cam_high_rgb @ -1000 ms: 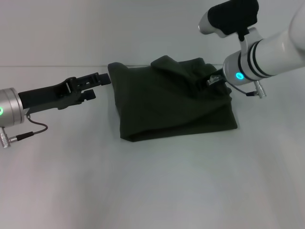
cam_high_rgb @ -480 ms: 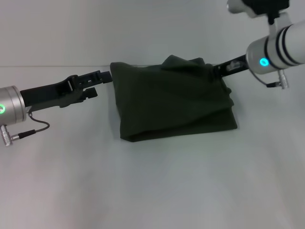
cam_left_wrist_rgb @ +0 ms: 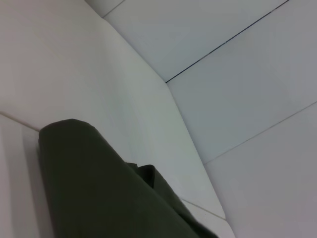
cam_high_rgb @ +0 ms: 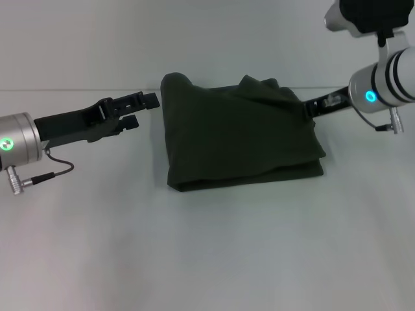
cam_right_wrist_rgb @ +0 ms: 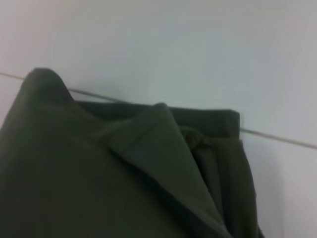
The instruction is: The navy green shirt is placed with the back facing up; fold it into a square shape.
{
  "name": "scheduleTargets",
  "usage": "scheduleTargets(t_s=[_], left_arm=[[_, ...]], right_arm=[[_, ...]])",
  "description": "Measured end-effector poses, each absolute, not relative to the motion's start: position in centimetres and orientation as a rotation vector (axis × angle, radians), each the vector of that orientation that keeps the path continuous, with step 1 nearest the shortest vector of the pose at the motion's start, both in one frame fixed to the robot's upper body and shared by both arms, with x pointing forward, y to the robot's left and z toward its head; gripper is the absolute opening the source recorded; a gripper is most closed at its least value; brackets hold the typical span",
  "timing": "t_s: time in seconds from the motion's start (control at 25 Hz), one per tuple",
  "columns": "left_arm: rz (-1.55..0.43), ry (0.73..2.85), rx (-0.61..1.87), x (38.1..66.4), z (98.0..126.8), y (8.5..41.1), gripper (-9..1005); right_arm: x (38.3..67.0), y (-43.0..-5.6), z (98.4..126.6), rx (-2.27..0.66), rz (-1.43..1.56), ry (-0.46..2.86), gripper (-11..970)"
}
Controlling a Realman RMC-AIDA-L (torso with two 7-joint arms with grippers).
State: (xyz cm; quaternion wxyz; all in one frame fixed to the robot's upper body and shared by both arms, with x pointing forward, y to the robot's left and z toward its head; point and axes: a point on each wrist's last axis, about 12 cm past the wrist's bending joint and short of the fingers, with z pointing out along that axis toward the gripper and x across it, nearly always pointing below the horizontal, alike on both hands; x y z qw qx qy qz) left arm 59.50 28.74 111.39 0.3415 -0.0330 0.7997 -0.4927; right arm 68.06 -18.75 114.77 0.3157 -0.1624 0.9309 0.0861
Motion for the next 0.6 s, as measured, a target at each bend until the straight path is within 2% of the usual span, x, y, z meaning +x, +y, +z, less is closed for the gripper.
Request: scheduleTargets(t_s=[0.44, 0.6], left_arm=[[-1.286, 2.064, -0.112, 59.5, 111.3, 28.8, 939], [-1.287, 2.053, -0.123, 59.5, 111.4, 28.9, 939]], right_arm=[[68.4, -19.0, 113.5, -0.400, 0.108, 2.469, 35], [68.7, -19.4, 113.9, -0.343, 0.065, 2.461, 111]])
